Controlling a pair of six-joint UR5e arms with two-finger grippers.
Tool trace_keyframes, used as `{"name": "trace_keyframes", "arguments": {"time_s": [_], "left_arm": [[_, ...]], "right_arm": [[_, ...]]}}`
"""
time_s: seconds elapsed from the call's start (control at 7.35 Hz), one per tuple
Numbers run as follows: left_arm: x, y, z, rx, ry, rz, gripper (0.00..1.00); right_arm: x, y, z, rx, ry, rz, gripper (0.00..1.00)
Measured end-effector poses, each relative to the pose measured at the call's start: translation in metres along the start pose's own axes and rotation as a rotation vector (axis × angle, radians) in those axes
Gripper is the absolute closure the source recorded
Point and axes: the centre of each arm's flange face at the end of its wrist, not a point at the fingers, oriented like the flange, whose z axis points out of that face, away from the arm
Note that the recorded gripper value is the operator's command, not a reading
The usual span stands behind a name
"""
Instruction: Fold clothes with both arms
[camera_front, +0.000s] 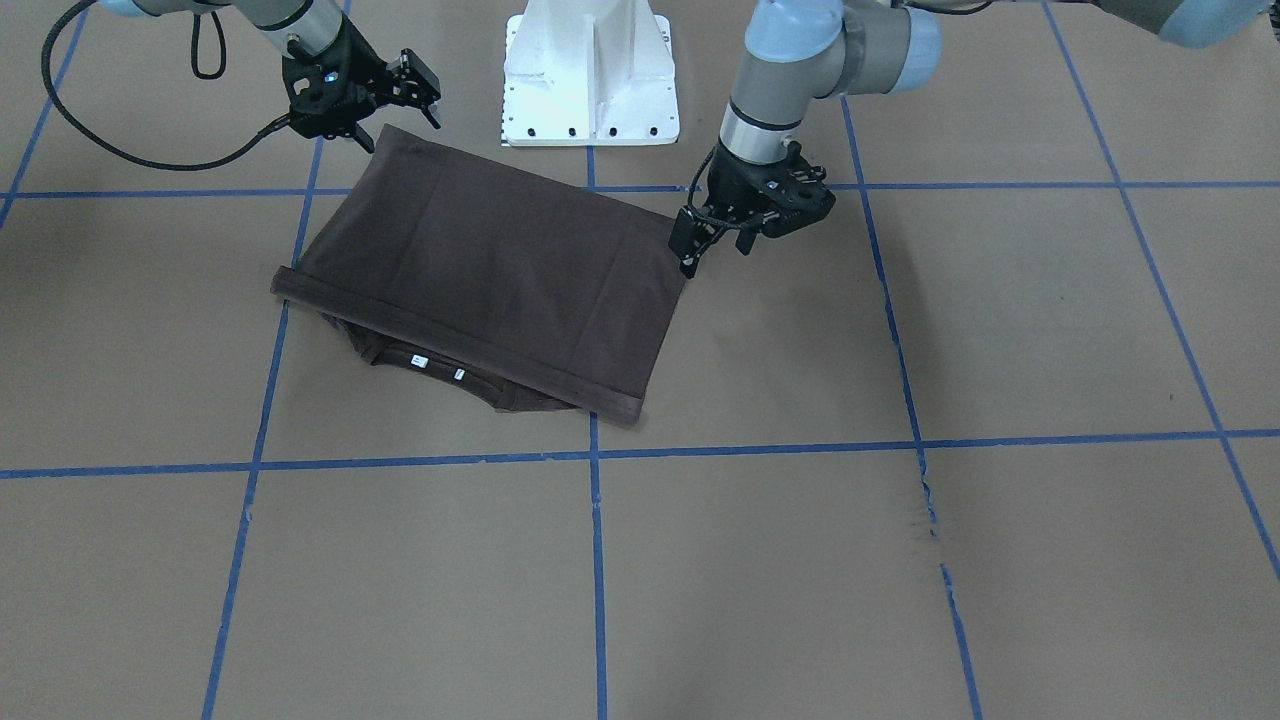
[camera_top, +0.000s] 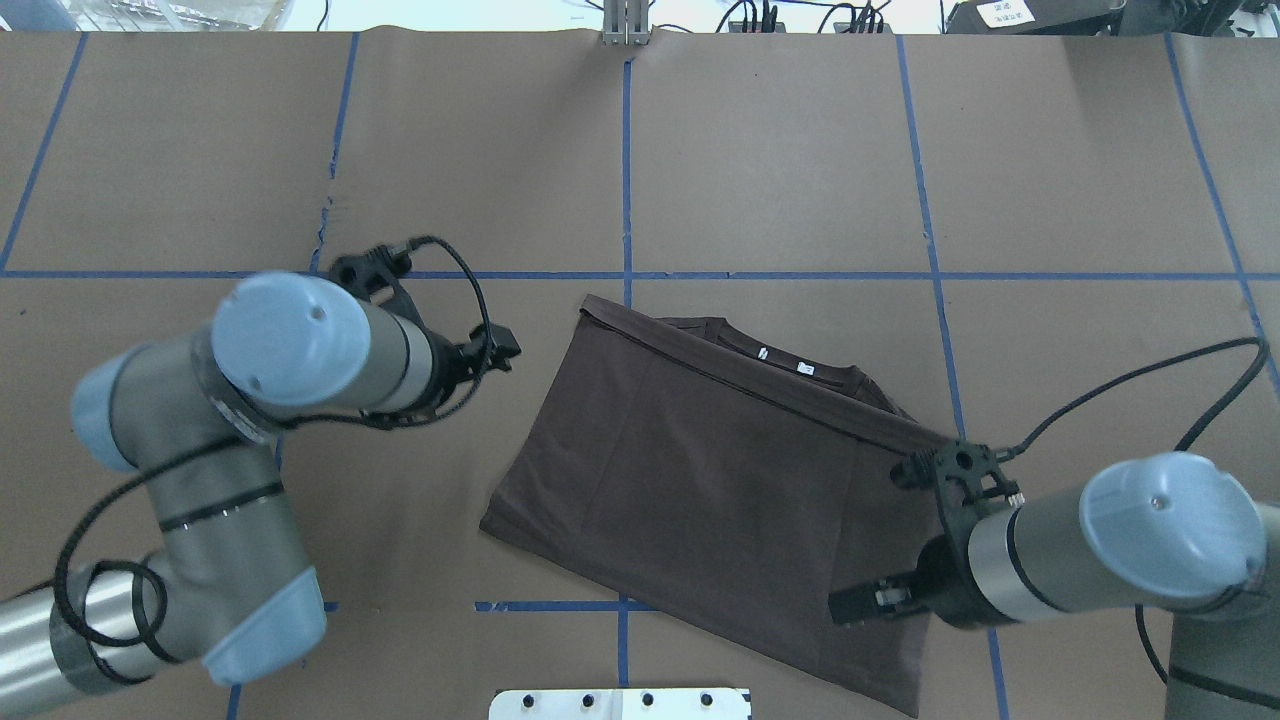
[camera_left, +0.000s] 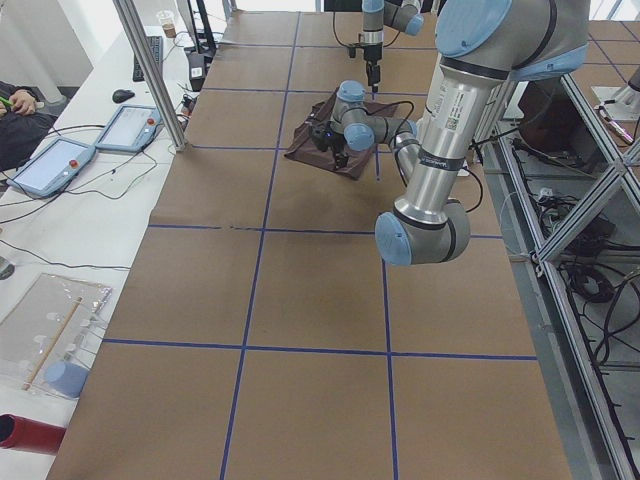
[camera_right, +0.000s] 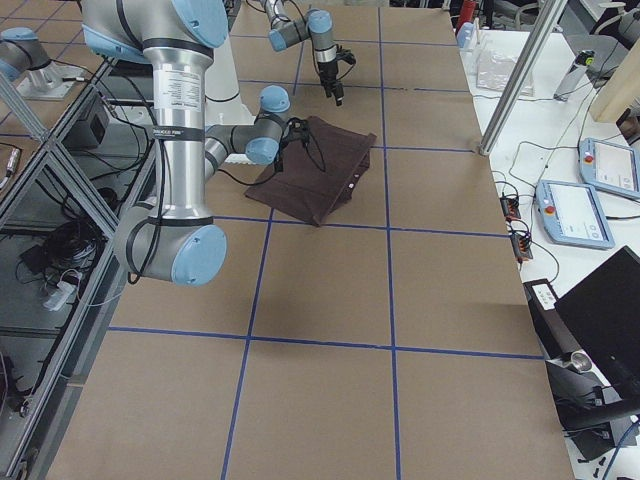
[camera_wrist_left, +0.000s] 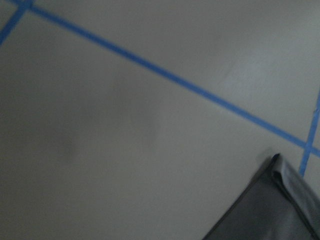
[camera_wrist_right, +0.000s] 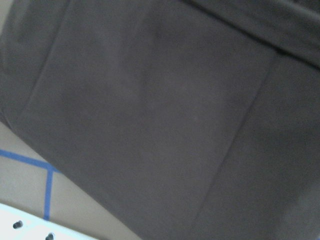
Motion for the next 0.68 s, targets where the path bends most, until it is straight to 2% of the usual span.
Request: {"name": "trace_keyframes", "arguments": {"time_s": [0.14, 0.27, 0.41, 0.54, 0.68], "left_arm": [[-0.01, 0.03, 0.018, -0.011, -0.039, -0.03, 0.14], [-0.015, 0.044, 0.03, -0.011, -0.067, -0.044, 0.19], [-0.017, 0.049, 0.038, -0.008, -0.084, -0.052, 0.34], [-0.019, 0.049, 0.044, -0.004, -0.095, -0.057, 0.7], [-0.02, 0.049, 0.046, -0.001, -0.099, -0.06, 1.0]], "right_arm": [[-0.005, -0.018, -0.013, 0.044, -0.02, 0.01, 0.0], [-0.007, -0.028, -0.02, 0.069, -0.029, 0.015, 0.0], [-0.007, -0.033, -0.023, 0.083, -0.031, 0.019, 0.0], [-0.007, -0.035, -0.024, 0.089, -0.032, 0.02, 0.0], [-0.007, -0.036, -0.025, 0.092, -0.033, 0.021, 0.0]]}}
